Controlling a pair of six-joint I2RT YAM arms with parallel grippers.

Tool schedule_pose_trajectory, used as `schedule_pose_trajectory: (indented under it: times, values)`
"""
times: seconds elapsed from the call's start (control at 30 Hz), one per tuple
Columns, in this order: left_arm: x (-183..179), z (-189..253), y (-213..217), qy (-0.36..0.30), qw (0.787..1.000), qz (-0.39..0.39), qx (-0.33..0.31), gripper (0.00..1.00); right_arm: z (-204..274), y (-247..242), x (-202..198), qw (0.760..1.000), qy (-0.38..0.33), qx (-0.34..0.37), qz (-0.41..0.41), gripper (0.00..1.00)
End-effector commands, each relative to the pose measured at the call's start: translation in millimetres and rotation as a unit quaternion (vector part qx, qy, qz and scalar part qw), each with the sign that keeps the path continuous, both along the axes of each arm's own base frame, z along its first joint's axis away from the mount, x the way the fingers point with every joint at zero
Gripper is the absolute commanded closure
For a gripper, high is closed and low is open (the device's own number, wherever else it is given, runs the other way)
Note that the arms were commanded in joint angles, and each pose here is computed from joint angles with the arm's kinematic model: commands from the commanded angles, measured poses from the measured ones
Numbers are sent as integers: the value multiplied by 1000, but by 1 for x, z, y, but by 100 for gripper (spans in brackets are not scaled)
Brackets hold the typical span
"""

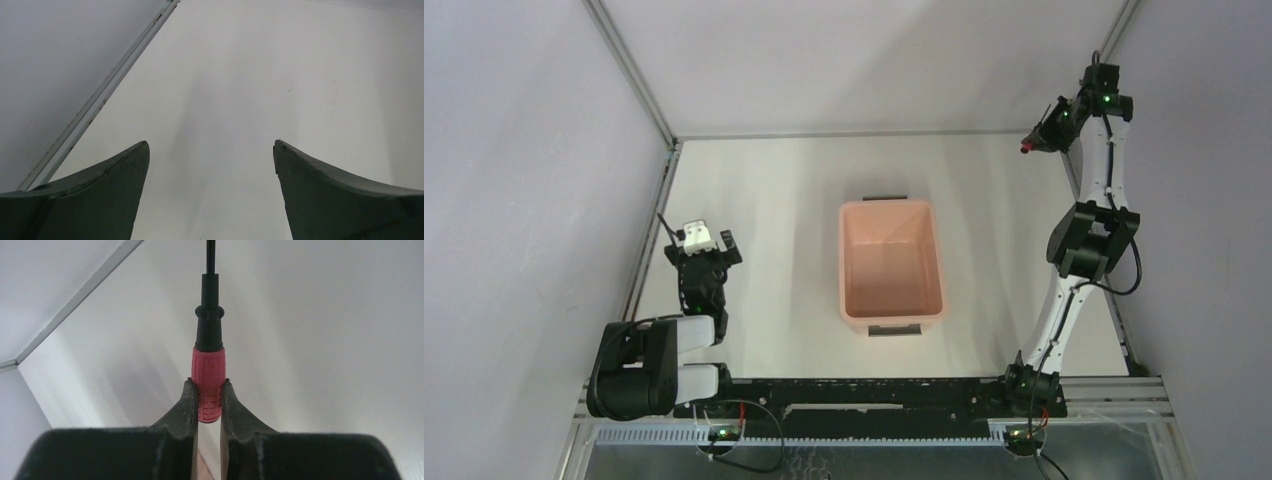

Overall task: Put the screwdriver in the bin
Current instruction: Pick up the screwdriver from the center of the board, then place the screwdriver in the bin.

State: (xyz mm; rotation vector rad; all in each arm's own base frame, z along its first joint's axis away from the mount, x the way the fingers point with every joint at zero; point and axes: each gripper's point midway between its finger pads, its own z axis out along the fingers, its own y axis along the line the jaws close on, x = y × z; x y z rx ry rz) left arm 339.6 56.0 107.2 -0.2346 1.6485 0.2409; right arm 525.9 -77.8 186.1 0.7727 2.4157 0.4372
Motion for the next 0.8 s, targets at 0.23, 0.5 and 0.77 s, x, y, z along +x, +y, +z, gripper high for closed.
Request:
schedule_pose_trajectory:
  times: [0.23,0.5,0.77]
  values:
    - [12,28,-2,-41,999,-8,7,2,129,66,-85,995,-69,-26,66,100]
    - [12,29,-2,-41,999,-8,7,2,144,198,-168,979,-93,-30,181,100]
    - [12,29,-2,-41,999,-9,8,2,78,309,-250,971,-42,-6,237,100]
